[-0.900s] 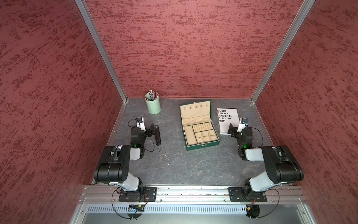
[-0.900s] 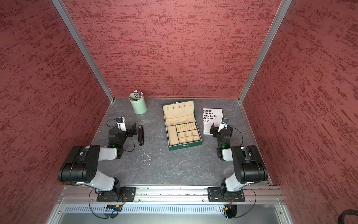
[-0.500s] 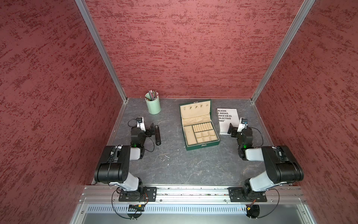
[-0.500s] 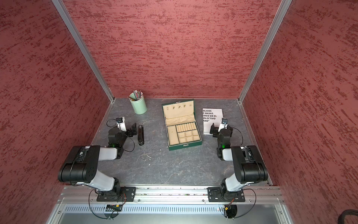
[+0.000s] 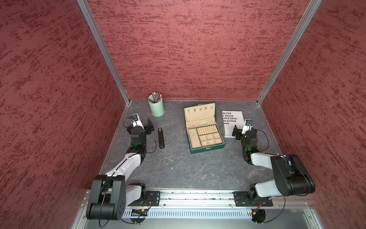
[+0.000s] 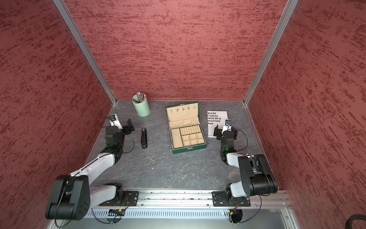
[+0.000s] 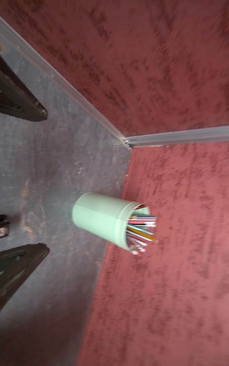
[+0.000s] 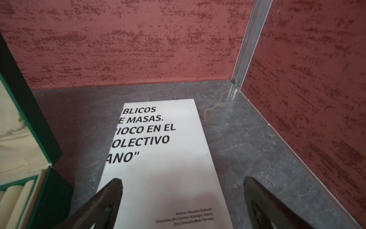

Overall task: Put jewelry chain into jewelry box
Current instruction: Move the jewelry box to the center of the board.

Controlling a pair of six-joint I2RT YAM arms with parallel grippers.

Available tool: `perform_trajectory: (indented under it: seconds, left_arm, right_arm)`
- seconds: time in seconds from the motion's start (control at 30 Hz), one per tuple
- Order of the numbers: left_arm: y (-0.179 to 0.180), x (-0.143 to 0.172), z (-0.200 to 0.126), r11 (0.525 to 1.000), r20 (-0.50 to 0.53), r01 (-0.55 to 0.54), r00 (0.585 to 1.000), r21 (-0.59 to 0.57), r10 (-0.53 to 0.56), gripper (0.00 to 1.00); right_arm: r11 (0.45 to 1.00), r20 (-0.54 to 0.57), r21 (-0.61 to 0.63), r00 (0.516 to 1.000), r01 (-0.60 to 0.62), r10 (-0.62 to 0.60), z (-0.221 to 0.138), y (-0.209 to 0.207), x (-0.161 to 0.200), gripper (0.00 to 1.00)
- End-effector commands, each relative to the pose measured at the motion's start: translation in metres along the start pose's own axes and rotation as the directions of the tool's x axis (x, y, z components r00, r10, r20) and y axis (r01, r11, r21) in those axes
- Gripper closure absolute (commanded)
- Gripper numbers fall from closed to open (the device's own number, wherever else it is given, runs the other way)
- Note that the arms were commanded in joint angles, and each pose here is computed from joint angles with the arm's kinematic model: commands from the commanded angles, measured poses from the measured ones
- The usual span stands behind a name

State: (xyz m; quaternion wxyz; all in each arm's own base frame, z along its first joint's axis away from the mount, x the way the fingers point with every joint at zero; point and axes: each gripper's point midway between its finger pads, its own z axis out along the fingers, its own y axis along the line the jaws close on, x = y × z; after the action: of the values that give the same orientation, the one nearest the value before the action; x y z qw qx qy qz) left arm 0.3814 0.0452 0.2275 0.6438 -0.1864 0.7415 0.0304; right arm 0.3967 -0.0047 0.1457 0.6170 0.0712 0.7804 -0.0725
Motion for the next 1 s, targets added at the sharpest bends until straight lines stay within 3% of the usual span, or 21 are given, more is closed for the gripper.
perform_trajectory:
  seconds: [0.0,0.07,0.17,0.23,0.37,0.43,0.53,0.63,0.77,0.97]
  left_arm:
    - [0.034,0.019,-0.022,0.937,-0.206,0.227,0.936,-0.264,-0.285,0.0]
    - [0.03,0.024,-0.036,0.904,-0.31,0.294,0.868,-0.31,-0.389,0.0]
    - [-0.007,0.04,-0.043,0.863,-0.441,0.468,0.744,-0.191,-0.502,0.0]
    - [-0.037,0.055,-0.057,0.849,-0.517,0.515,0.699,-0.115,-0.494,0.0]
    - [-0.112,0.085,-0.099,0.899,-0.653,0.425,0.712,0.108,-0.258,0.0]
    - [-0.147,0.105,-0.123,0.89,-0.709,0.403,0.691,0.213,-0.143,0.0]
    - [-0.177,0.128,-0.149,0.85,-0.752,0.428,0.657,0.307,-0.059,0.0]
    - [-0.192,0.143,-0.16,0.815,-0.775,0.468,0.63,0.342,-0.036,0.0]
    - [-0.209,0.166,-0.16,0.792,-0.833,0.51,0.554,0.335,-0.004,0.0]
    - [-0.225,0.186,-0.149,0.766,-0.877,0.568,0.481,0.3,-0.013,0.04]
  right_arm:
    - [0.983,-0.019,0.155,0.995,-0.095,0.099,-0.006,-0.017,-0.037,0.01]
    - [0.925,-0.118,0.244,0.938,-0.291,0.326,-0.016,-0.027,-0.04,0.01]
    - [0.881,-0.251,0.098,0.845,-0.462,0.471,-0.025,0.006,-0.05,0.01]
    - [0.846,-0.342,0.095,0.781,-0.524,0.522,-0.035,0.02,-0.043,0.01]
    - [0.878,-0.559,-0.062,0.745,-0.475,0.364,-0.067,0.076,-0.02,0.01]
    - [0.869,-0.631,-0.165,0.727,-0.467,0.271,-0.088,0.101,-0.002,0.03]
    - [0.866,-0.688,-0.205,0.696,-0.456,0.204,-0.107,0.11,0.02,0.07]
    - [0.873,-0.709,-0.238,0.691,-0.425,0.143,-0.113,0.114,0.033,0.13]
    - [0.908,-0.745,-0.215,0.661,-0.36,0.086,-0.104,0.113,0.058,0.29]
    - [0.913,-0.739,-0.235,0.672,-0.334,0.056,-0.084,0.123,0.065,0.46]
